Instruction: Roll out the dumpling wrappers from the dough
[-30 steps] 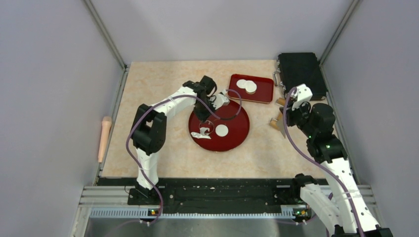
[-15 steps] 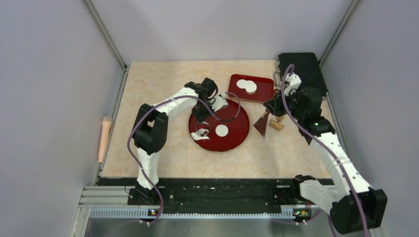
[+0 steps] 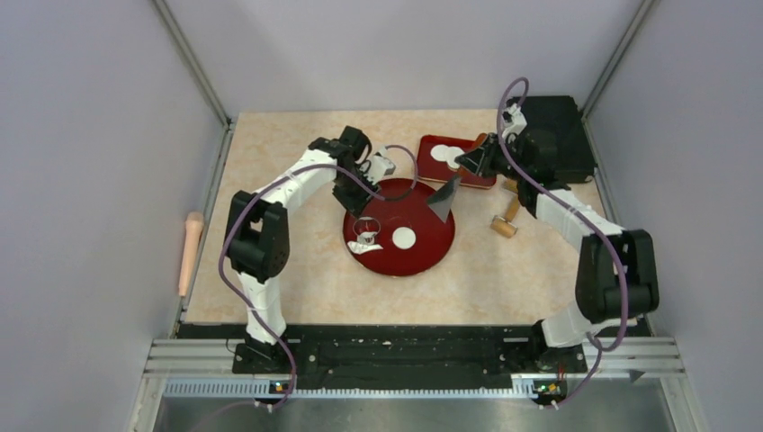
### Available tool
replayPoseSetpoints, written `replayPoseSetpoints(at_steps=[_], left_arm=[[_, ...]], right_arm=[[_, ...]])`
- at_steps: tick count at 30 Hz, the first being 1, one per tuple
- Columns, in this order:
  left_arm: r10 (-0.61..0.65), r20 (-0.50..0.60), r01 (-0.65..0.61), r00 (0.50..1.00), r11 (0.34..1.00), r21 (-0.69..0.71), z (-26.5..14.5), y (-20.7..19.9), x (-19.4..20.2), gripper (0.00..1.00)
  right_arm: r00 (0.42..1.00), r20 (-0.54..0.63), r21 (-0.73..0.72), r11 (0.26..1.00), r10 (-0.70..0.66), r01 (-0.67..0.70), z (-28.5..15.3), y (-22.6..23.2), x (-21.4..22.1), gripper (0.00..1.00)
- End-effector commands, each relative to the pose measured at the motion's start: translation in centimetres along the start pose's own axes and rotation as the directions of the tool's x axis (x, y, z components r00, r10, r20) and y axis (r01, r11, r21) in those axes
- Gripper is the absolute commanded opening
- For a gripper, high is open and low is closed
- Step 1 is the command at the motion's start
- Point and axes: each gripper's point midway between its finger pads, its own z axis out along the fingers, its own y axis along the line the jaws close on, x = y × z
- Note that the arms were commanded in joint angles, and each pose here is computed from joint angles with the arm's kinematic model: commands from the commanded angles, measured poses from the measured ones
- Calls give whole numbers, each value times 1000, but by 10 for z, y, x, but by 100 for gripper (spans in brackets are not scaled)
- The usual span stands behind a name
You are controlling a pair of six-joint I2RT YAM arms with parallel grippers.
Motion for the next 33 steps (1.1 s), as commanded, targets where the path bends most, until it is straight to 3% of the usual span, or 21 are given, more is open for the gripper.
replayPoseSetpoints(at_steps=[1,5,8,16,21,33], left_arm=[[-69,223,65,972,998,25,-51,10,-31,50],[-164,341,154,926,986,56,-72,32,-36,58],[-198,355,209,914,978,8,-68,50,-33,60],[-254,240,285,937,953,-103,-27,80,-10,61],[-261,176,282,949,953,-108,-8,85,-2,61],[-261,137,273,956,959,-74,10,87,-5,61]], right_arm=[[998,52,-168,986,18,-9,20,13,-41,0],[998,-2,-225,972,61,-60,39,4,-25,0],[997,-43,-269,960,69,-78,54,-5,-17,0],[993,-89,-341,934,78,-104,89,-26,-5,0],[989,-144,-389,917,37,-91,99,-35,12,0],[974,-226,-460,878,29,-132,109,-38,62,0]])
